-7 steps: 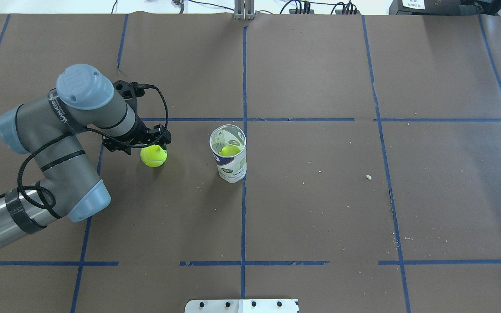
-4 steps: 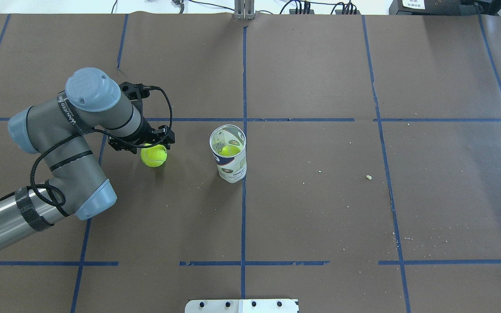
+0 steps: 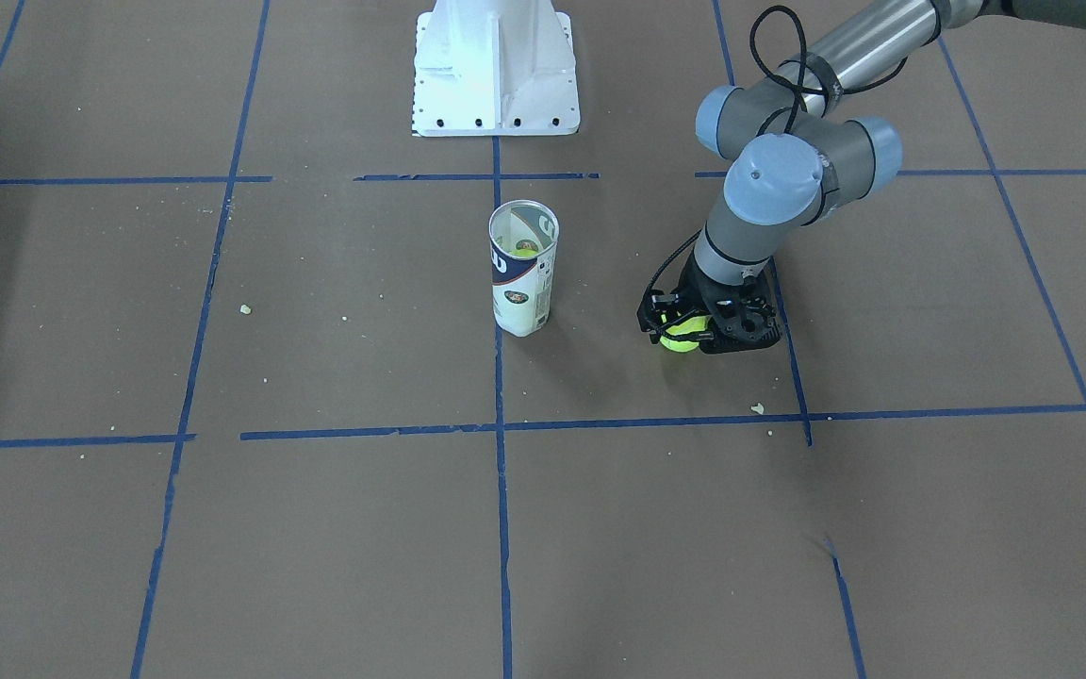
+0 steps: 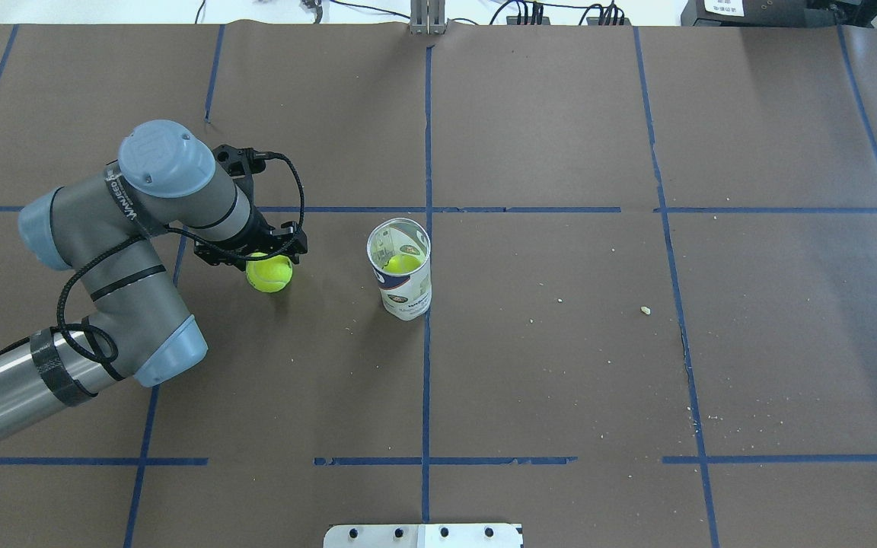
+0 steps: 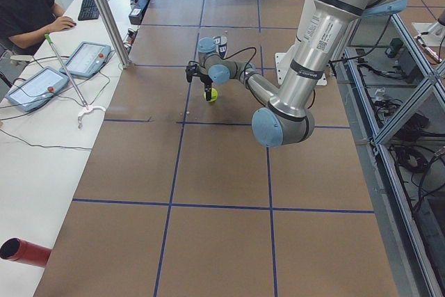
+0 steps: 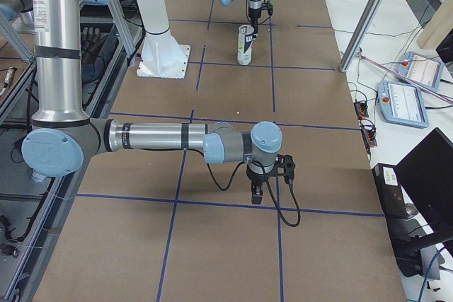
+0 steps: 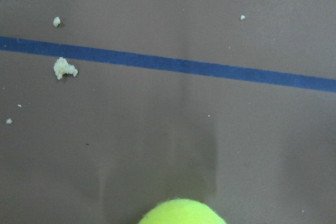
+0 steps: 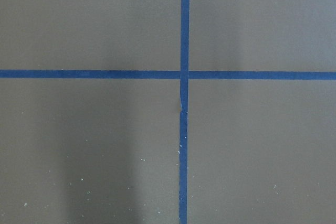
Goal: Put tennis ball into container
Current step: 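Close the left gripper around the tennis ball, then lift the ball with the left gripper and carry it above the clear cup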
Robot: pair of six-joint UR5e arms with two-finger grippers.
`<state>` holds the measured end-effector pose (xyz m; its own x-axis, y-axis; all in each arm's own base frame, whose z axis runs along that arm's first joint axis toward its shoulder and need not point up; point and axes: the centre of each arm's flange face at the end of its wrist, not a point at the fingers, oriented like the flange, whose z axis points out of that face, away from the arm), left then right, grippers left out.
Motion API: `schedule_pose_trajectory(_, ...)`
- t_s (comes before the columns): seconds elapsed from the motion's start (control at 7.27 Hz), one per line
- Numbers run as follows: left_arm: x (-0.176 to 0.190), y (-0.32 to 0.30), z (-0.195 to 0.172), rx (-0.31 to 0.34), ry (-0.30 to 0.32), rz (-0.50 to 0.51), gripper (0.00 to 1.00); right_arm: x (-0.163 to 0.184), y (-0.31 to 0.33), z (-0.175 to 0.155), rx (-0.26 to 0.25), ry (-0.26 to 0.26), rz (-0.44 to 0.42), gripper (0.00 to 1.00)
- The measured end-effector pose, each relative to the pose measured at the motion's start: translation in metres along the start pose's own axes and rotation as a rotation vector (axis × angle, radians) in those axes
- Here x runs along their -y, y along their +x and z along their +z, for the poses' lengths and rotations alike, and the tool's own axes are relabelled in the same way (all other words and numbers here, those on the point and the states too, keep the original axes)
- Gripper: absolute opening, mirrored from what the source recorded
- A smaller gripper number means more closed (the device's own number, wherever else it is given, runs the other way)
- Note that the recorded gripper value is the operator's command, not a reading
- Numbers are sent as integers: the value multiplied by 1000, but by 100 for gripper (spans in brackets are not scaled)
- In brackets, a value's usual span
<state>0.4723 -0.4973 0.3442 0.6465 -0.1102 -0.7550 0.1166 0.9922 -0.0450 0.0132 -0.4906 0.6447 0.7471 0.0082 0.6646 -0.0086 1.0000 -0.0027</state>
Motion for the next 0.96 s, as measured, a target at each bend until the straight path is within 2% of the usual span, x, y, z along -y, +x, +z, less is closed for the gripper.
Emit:
schedule_pose_trajectory(0.14,-1,-1,1,2,-1,0,74,0,0,0,0,0,0,100)
schedule_pose_trajectory(0.28,-1,-2,1,3,-3,-1,36,0,0,0,0,0,0,100)
schedule_pose_trajectory(0.41,-2,-2,0,3,-4,-2,9,0,0,0,0,0,0,100)
schedule_pose_trajectory(0.55,-4,-1,-8,-3,-1,0,0,0,0,0,0,0,0,100)
schedule_pose_trajectory(0.69,-6,0,-29,-2,5,3,0,0,0,0,0,0,0,100)
schedule_pose_trajectory(0.83,-8,2,-64,18,11,14,0,0,0,0,0,0,0,100)
schedule_pose_trajectory(0.96,-4,4,-115,47,26,29,0,0,0,0,0,0,0,100)
